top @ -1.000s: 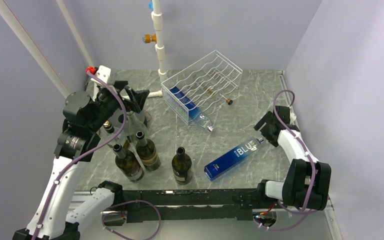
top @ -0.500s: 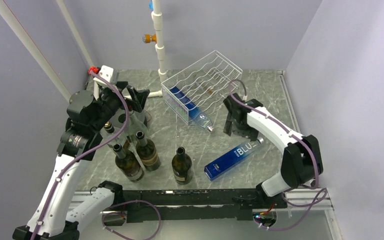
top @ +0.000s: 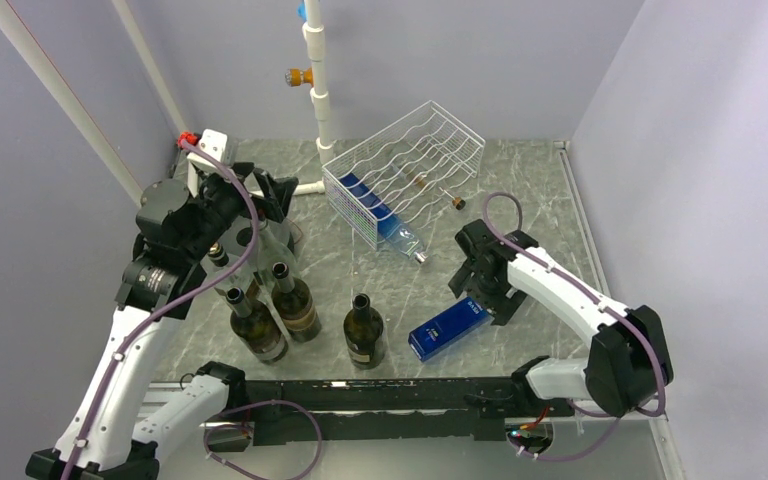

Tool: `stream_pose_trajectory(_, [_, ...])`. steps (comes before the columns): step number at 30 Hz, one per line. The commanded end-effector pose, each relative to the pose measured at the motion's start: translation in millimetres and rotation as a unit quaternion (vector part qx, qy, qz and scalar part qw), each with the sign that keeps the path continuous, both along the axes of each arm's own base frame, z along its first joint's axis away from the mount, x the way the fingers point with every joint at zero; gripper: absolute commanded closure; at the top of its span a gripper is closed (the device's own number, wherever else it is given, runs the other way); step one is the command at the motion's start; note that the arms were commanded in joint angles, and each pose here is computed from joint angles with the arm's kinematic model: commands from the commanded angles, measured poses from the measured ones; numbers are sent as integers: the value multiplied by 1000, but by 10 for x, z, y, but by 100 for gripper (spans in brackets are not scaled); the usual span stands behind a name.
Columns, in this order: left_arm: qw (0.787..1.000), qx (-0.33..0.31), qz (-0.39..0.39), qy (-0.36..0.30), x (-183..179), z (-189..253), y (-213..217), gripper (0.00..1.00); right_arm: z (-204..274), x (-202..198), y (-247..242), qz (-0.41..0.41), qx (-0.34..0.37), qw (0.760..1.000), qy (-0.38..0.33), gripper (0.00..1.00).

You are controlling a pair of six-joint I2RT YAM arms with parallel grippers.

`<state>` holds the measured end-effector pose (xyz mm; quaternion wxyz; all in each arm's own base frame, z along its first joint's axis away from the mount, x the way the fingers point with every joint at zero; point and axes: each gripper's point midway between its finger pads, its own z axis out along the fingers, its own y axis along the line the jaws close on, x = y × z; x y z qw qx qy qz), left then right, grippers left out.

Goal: Put the wine bottle on the wine rack

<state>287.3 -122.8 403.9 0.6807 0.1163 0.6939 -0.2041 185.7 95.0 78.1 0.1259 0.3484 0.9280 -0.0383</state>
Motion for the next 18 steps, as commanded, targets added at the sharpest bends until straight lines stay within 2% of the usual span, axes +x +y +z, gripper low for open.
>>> stream_pose_trajectory(1, [1000,-3,10,-21,32,132,23,1,-30,278,132,-69,32,996,-49,0])
stream_pose_trajectory(5, [1000,0,17,-18,79,91,37,1,-126,302,174,-97,41,994,-33,1])
stream_pose_trajectory(9, [1000,1,15,-13,93,58,22,1,-216,229,131,-142,46,989,-18,8])
stream_pose_trajectory(12, [1000,0,12,-8,97,59,8,1,-252,222,55,-179,52,982,-39,13])
stream_pose_trajectory(14, [1000,-1,8,-10,93,67,-6,1,-292,237,19,-211,74,973,-49,21])
stream_pose_trajectory(18, [1000,-2,8,-6,100,56,-8,1,-315,437,-11,-246,119,958,-83,50])
